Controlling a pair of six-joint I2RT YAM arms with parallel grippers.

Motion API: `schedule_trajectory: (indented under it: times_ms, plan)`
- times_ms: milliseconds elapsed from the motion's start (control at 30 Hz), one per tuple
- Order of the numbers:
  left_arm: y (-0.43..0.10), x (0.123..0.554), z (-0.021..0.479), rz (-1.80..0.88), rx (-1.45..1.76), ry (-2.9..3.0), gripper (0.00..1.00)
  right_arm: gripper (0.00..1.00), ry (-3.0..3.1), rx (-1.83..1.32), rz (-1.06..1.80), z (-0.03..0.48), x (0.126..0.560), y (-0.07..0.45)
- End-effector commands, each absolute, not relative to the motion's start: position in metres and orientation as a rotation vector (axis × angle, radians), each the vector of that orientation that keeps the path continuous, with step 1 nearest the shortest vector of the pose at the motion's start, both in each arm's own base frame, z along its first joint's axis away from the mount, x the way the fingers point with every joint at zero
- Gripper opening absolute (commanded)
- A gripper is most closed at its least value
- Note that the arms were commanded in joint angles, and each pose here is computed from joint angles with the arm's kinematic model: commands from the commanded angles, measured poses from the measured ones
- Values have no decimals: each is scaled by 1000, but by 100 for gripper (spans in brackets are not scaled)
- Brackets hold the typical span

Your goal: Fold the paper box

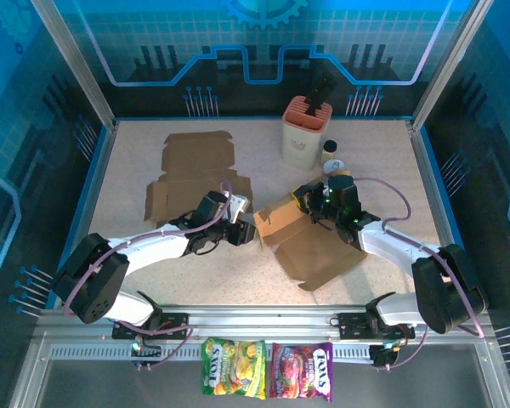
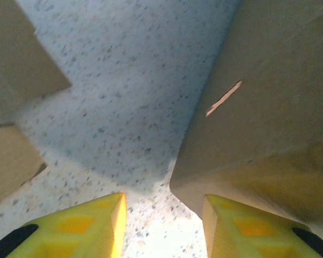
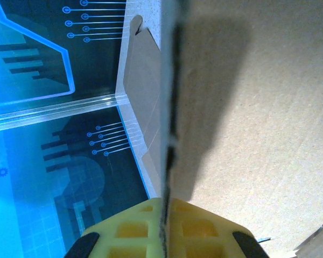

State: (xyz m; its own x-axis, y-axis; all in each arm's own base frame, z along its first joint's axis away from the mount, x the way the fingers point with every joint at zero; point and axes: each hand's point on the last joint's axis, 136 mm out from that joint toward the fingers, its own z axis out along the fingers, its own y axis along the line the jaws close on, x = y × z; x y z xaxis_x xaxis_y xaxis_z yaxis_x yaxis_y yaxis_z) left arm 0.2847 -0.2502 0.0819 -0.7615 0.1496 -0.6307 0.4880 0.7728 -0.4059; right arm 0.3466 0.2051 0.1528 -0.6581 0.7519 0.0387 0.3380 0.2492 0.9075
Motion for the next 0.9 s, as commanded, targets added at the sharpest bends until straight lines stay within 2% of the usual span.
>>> schedule_trajectory:
  times_ms: [0,467,867]
  plan:
    - [-276,293,109,-832,568,2249,43,0,2105,975,1406,156,350,204]
    - [-301,296,114,-837,612,2223,42,0,2093,994,1419,159,354,207]
    - [-306,296,99,-779,524,2251,48,0,1917,1035,1434,158,358,198]
